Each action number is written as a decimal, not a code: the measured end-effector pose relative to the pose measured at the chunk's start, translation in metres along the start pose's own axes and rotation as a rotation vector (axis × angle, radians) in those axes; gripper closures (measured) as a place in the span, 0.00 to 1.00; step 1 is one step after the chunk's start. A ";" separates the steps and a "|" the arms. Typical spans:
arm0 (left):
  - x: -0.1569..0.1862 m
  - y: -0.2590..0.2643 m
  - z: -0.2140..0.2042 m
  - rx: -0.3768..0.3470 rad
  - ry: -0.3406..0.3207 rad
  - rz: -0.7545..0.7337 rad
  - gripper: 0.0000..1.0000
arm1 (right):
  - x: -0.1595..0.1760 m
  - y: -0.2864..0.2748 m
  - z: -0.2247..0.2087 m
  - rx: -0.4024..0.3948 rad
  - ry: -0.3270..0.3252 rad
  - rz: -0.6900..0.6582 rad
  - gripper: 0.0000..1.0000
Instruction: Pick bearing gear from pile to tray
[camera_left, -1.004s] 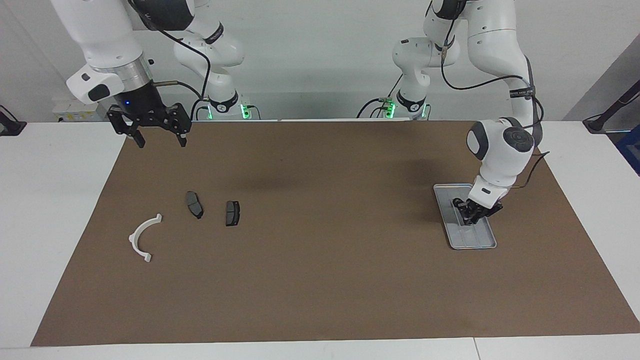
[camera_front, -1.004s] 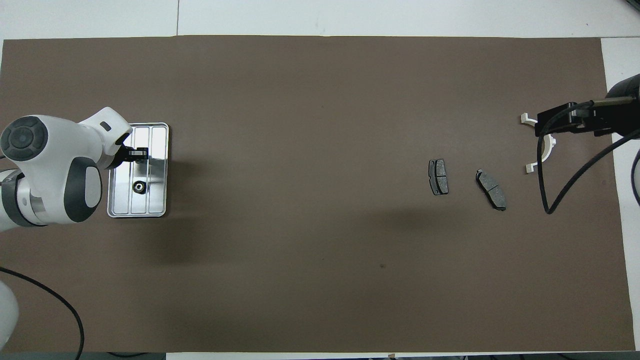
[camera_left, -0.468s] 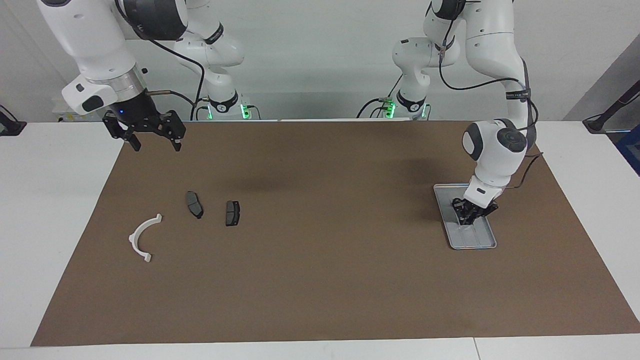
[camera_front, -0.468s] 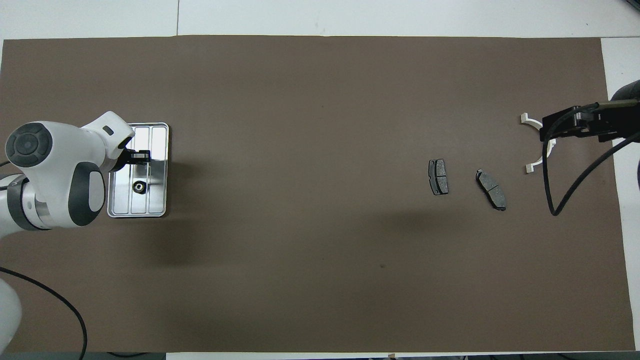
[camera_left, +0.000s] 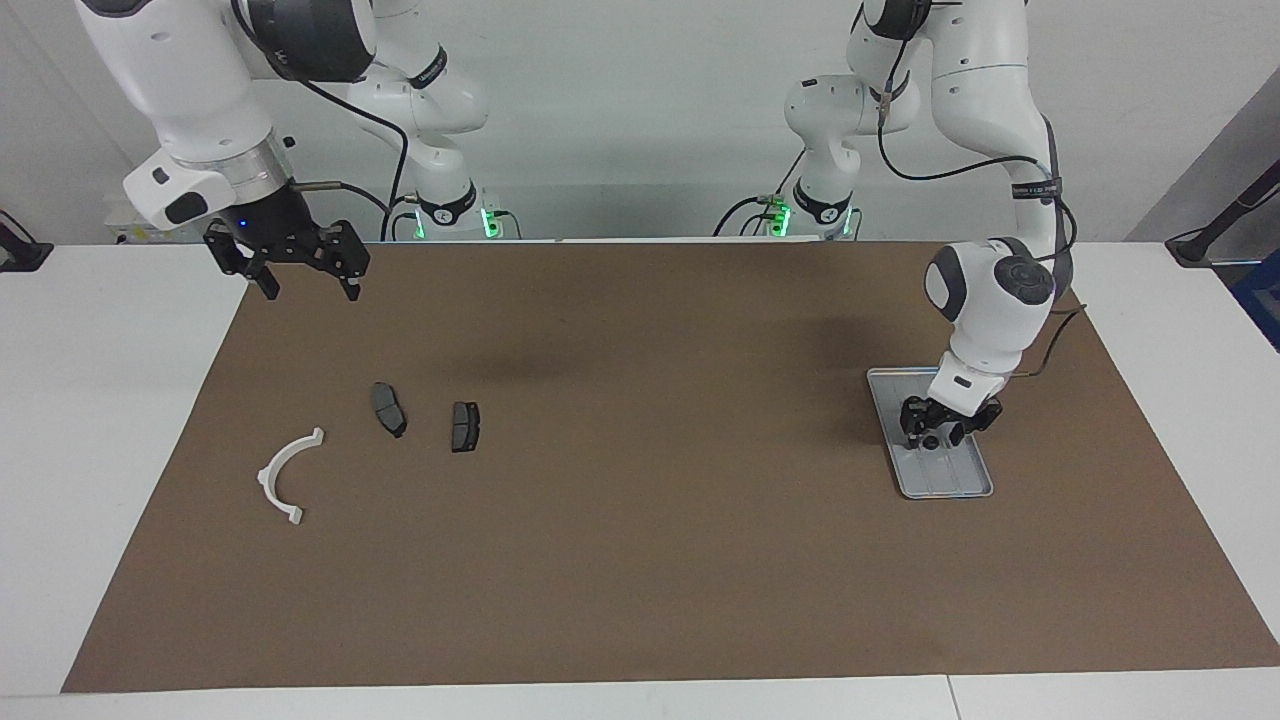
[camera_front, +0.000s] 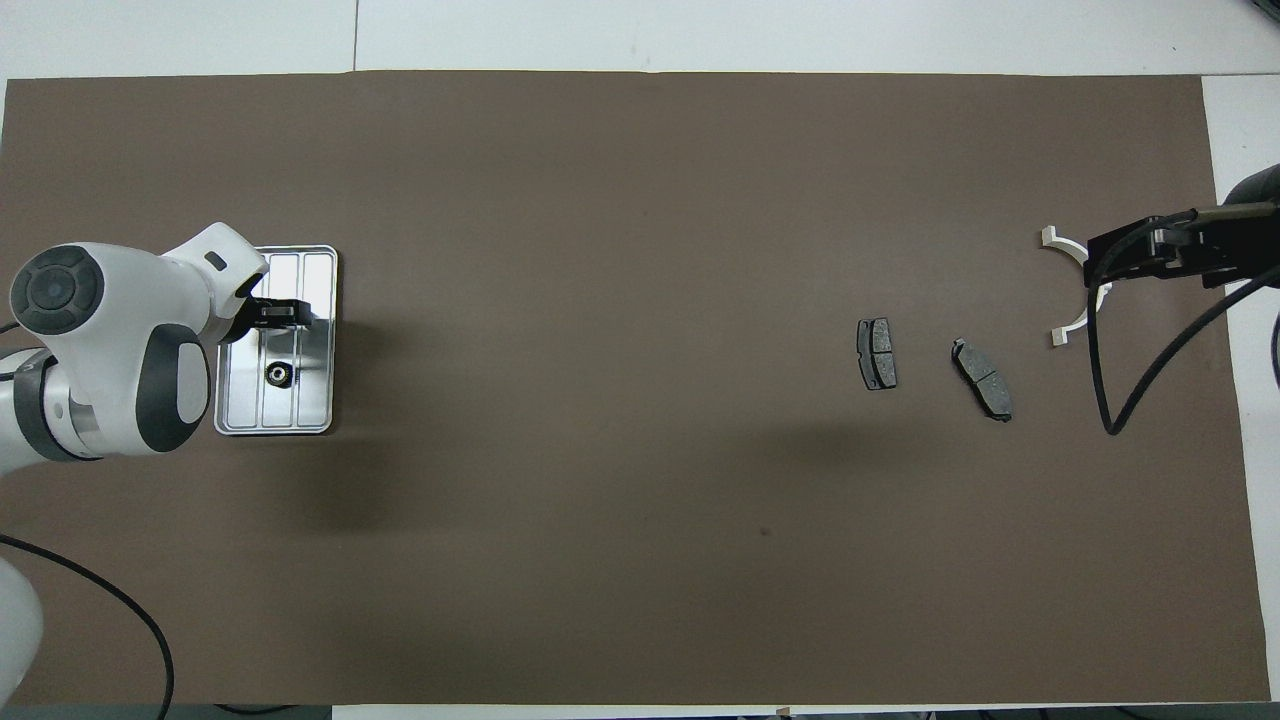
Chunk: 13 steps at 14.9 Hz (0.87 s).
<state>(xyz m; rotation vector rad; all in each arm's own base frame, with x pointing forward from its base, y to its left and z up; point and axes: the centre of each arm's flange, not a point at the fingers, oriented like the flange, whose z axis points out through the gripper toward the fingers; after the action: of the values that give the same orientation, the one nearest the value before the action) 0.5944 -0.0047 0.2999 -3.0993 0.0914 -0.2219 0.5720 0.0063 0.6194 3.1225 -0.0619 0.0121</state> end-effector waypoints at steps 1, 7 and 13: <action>0.002 0.000 -0.002 0.000 0.006 0.000 0.30 | 0.000 0.000 0.000 0.000 0.000 -0.001 0.00; 0.035 -0.004 -0.071 0.001 0.067 -0.099 0.20 | 0.000 -0.003 0.000 0.000 0.000 -0.005 0.00; 0.014 -0.005 -0.212 0.001 0.026 -0.169 0.10 | -0.002 -0.005 -0.003 0.000 0.005 -0.008 0.00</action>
<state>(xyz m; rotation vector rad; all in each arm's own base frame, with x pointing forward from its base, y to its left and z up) 0.5785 -0.0065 0.5115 -3.1043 -0.1706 -0.2660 0.5705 0.0110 0.6222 3.1229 -0.0490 0.0198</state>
